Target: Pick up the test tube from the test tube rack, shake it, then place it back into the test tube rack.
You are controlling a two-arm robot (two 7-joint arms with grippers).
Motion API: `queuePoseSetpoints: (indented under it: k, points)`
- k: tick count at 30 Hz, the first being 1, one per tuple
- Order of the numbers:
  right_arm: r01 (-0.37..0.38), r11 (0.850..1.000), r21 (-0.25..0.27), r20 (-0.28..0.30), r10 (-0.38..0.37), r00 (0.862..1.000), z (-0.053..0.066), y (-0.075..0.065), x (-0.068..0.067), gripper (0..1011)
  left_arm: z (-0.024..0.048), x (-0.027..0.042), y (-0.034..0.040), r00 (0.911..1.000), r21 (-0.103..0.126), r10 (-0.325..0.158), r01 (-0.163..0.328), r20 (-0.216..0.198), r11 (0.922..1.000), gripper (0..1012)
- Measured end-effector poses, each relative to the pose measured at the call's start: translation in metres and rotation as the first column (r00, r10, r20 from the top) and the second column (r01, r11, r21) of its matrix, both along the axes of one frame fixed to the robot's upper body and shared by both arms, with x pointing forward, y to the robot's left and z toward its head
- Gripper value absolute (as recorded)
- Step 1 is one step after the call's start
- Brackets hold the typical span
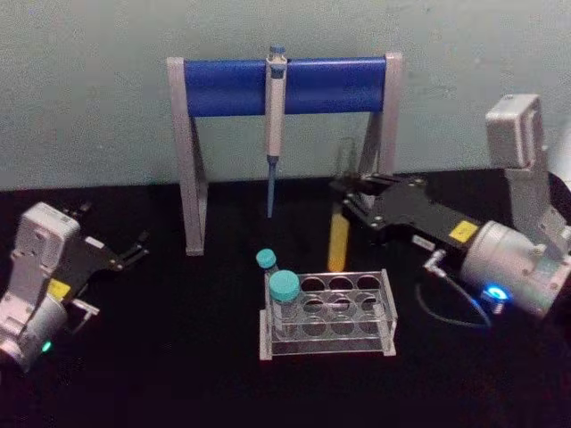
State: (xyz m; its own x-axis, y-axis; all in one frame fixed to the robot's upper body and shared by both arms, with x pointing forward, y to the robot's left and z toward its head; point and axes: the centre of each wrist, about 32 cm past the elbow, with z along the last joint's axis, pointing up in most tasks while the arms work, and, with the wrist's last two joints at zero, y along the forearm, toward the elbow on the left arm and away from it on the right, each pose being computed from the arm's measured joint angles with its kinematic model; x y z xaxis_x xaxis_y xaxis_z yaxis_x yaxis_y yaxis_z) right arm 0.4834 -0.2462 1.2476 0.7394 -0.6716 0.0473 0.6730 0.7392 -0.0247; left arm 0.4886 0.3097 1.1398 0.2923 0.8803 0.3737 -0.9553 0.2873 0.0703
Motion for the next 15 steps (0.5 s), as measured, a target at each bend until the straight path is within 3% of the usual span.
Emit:
queuePoseSetpoints:
  k: [8,15]
  points:
    - [-0.045,0.998,0.032,0.027,0.044,0.999,0.002,0.022,0.023,221,0.0,0.0,0.0,1.0,0.0,0.0,0.0,0.0,1.0,1001]
    - [-0.006,1.0,0.031,0.05,0.004,0.999,0.007,0.026,0.034,221,0.0,0.0,0.0,1.0,0.0,0.0,0.0,0.0,1.0,1001]
